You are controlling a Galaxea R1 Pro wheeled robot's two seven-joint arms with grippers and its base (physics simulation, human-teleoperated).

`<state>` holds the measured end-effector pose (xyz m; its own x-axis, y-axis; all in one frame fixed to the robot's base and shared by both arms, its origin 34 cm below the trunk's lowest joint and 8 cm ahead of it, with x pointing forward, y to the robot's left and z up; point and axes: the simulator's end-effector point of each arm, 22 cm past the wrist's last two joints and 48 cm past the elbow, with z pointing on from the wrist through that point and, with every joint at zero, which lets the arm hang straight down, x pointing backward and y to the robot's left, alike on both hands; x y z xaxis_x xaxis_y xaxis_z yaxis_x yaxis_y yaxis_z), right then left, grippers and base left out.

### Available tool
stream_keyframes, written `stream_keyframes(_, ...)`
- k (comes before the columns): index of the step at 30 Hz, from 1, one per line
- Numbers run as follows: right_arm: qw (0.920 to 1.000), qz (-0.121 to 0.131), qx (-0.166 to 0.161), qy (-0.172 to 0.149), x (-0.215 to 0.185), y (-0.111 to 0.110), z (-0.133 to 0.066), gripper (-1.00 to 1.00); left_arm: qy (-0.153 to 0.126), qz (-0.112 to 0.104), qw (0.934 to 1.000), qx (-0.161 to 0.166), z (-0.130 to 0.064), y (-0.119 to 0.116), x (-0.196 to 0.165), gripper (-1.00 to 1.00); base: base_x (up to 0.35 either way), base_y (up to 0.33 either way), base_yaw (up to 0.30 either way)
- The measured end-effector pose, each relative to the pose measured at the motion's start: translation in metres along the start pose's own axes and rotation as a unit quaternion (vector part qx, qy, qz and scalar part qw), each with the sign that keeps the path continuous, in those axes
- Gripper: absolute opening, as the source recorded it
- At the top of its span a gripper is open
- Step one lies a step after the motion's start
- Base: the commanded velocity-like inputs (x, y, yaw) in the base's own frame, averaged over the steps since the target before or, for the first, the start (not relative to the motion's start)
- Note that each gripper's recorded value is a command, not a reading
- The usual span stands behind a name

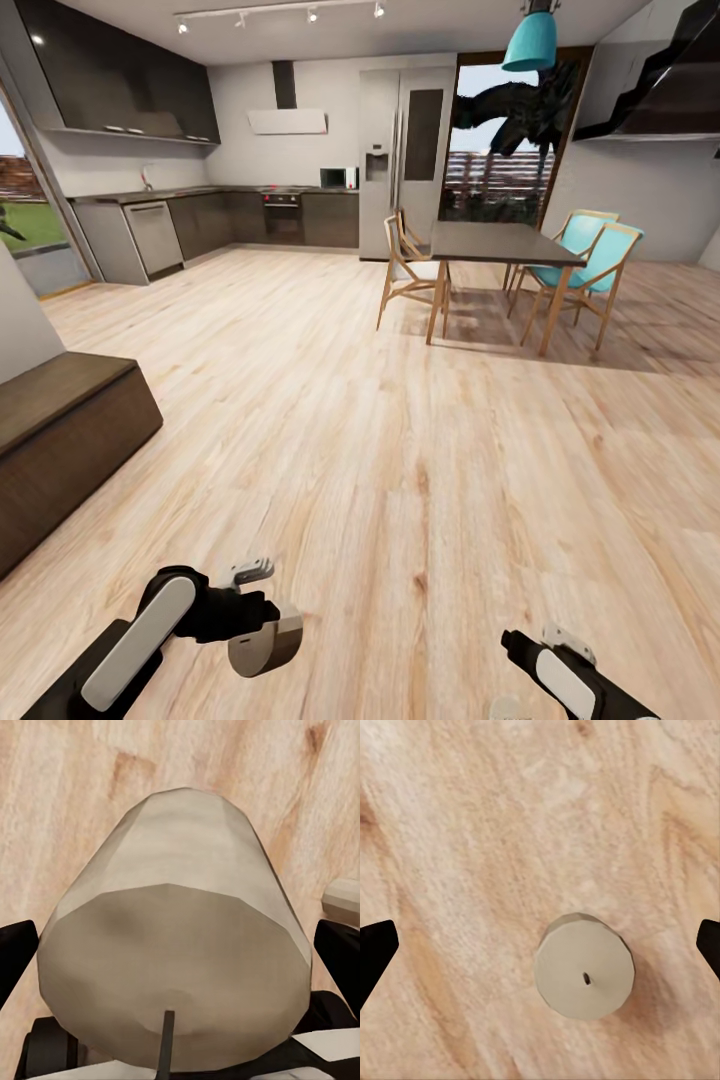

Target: Place each of the two pumpkins and all three candles from the living room inside a cabinet in the living room (use any cabinet), then make sure every cabinet is closed, and position the cauldron so it is next to a table in the living room.

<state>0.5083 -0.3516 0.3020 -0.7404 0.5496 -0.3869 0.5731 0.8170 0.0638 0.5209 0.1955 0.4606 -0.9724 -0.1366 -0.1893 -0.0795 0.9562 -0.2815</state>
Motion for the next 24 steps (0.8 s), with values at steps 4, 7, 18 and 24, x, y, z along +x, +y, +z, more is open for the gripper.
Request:
stream_keyframes(4, 1.0, 0.0, -0.001, 0.0, 0.005, -0.001, 0.007, 1.0, 0.0, 0.001, 1.0, 0.001, 0.008, 0.001, 0.004, -1.0, 0.0, 0.0, 0.0)
stream_keyframes(7, 1.0, 0.0, -0.001, 0.0, 0.009, -0.002, 0.013, 1.0, 0.0, 0.001, 1.0, 0.001, 0.013, 0.003, 0.006, -1.0, 0.0, 0.0, 0.0)
stream_keyframes(18, 1.0, -0.001, -0.001, 0.0, 0.022, -0.006, 0.033, 1.0, -0.001, -0.002, 1.0, 0.005, 0.034, 0.01, 0.015, -1.0, 0.0, 0.0, 0.0)
stream_keyframes(24, 1.0, 0.0, -0.001, 0.0, 0.03, -0.009, 0.044, 1.0, -0.002, -0.003, 1.0, 0.008, 0.044, 0.014, 0.019, -1.0, 0.0, 0.0, 0.0)
